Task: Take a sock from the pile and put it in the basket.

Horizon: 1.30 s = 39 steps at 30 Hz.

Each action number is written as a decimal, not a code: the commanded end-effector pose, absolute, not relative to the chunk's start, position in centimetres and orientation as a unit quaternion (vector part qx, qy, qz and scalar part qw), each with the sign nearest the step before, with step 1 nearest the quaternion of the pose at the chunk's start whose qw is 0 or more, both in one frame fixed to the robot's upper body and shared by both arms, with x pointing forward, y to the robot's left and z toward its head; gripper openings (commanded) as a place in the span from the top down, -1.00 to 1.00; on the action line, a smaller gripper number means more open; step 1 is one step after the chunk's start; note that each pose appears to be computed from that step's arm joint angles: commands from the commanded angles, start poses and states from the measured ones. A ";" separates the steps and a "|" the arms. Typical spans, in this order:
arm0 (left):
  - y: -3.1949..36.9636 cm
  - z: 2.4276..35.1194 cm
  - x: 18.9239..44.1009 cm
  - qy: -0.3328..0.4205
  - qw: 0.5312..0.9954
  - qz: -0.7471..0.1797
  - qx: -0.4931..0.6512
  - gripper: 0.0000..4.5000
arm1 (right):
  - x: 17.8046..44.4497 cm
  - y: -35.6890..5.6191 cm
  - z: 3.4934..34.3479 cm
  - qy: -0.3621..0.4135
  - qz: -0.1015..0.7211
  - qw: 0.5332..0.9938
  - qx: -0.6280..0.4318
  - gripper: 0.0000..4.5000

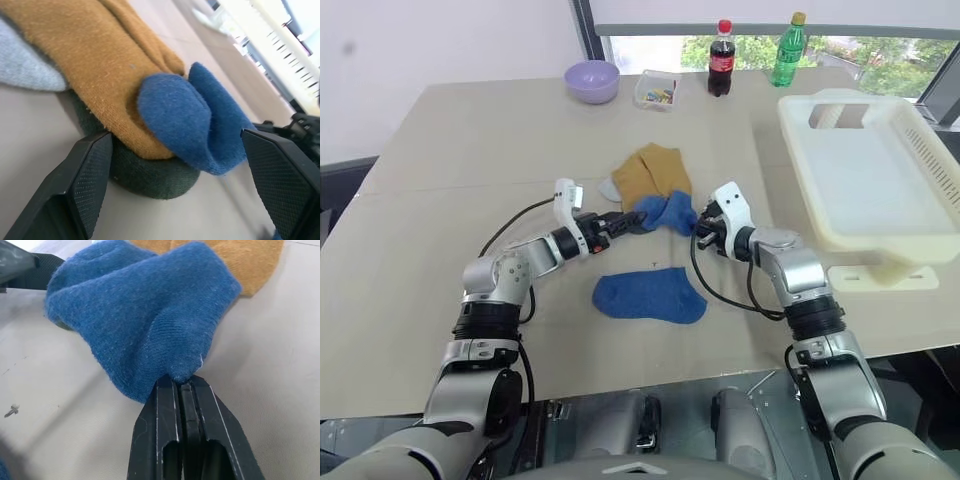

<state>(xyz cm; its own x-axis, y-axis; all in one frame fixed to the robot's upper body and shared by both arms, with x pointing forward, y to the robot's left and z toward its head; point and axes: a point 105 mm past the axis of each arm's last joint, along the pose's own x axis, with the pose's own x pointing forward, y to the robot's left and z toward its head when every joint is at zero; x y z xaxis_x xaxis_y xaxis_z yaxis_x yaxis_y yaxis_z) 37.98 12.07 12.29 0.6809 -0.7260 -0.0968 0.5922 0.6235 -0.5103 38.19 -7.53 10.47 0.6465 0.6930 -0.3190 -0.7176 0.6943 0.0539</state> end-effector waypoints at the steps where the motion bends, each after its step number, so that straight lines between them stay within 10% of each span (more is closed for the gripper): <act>1: 11.7 13.5 37.7 0.129 0.882 -0.384 -0.239 -0.93 | 37.8 -6.9 10.5 0.157 0.396 0.903 -0.044 0.98; 39: 10.5 14.8 35.2 0.160 0.805 -0.446 -0.355 -0.93 | 37.5 -6.4 10.3 0.153 0.390 0.907 -0.035 0.98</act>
<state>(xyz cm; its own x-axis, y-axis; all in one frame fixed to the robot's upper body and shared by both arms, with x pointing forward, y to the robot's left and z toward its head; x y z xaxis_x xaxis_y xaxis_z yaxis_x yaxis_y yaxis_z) 35.03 10.54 14.11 0.5468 -0.8362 0.0414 0.5861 0.3470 -0.7322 37.82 -6.76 10.25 0.6571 0.6874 -0.3095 -0.7095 0.7026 0.0541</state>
